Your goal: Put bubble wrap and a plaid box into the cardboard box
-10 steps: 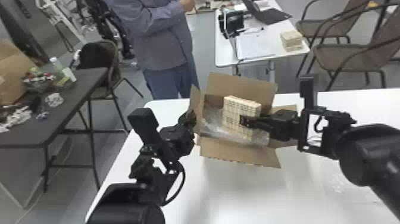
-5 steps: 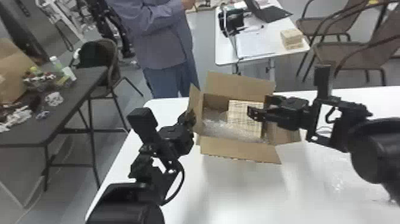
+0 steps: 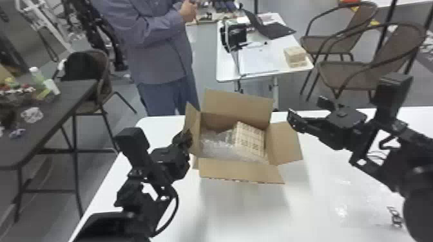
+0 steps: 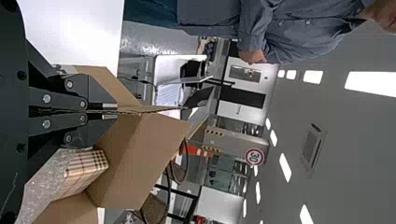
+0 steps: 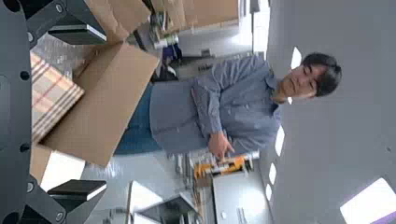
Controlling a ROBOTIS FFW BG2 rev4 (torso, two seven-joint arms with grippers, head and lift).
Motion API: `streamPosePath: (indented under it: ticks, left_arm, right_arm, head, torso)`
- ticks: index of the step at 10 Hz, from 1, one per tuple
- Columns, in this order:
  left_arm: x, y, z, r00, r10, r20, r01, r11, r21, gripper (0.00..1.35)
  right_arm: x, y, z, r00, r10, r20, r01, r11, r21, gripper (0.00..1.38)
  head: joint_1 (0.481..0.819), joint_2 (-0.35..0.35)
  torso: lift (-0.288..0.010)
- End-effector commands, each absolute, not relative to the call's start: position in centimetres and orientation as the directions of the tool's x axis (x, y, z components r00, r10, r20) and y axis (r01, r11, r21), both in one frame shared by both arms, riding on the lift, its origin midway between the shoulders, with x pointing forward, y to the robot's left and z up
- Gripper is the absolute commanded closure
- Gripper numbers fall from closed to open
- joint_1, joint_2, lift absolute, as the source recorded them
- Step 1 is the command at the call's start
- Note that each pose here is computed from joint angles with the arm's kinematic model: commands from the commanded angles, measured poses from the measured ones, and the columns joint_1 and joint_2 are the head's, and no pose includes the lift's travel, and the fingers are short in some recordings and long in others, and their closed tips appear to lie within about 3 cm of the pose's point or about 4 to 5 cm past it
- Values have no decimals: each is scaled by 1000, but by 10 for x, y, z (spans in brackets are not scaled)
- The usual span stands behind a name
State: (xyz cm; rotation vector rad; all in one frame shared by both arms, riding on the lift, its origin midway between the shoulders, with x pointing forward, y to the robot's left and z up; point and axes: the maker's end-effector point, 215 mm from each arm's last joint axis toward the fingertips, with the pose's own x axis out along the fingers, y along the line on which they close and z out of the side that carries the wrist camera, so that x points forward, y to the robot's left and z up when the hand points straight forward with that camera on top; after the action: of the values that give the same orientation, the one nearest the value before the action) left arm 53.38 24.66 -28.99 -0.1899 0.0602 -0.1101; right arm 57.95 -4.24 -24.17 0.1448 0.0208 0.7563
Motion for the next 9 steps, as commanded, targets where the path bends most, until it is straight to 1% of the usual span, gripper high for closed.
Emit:
streamPosePath:
  ticks: [1, 3, 4, 5, 7, 9]
  left_arm:
    - [533, 249, -291, 993, -109, -50, 98, 976, -193, 1220]
    - [533, 254, -294, 993, -101, -56, 89, 978, -190, 1220]
    - [532, 256, -301, 993, -98, -69, 83, 977, -196, 1220]
    - [531, 257, -306, 992, -97, -78, 80, 977, -199, 1220]
    - [531, 260, -308, 994, -87, -66, 73, 979, -190, 1220]
    - [530, 267, -318, 995, -67, -71, 53, 980, -191, 1220]
  right_arm:
    - [565, -79, -258, 791, 611, 34, -610, 784, 113, 194]
    - [546, -115, -286, 847, 531, 9, -528, 840, 123, 194]
    - [536, -132, -287, 885, 464, 31, -465, 881, 85, 194]
    - [527, -153, -291, 923, 379, 62, -383, 921, 71, 194]
    - [510, -191, -309, 967, 246, 74, -251, 965, 72, 194]
    - [496, -206, -323, 981, 188, 55, -191, 980, 51, 194]
  head:
    - [617, 203]
    - [638, 169]
    - [655, 152]
    - [670, 134]
    - [695, 94]
    - [695, 70]
  torso:
    - [-105]
    - [-105]
    - [-105]
    - [-105]
    - [-105]
    - [-105]
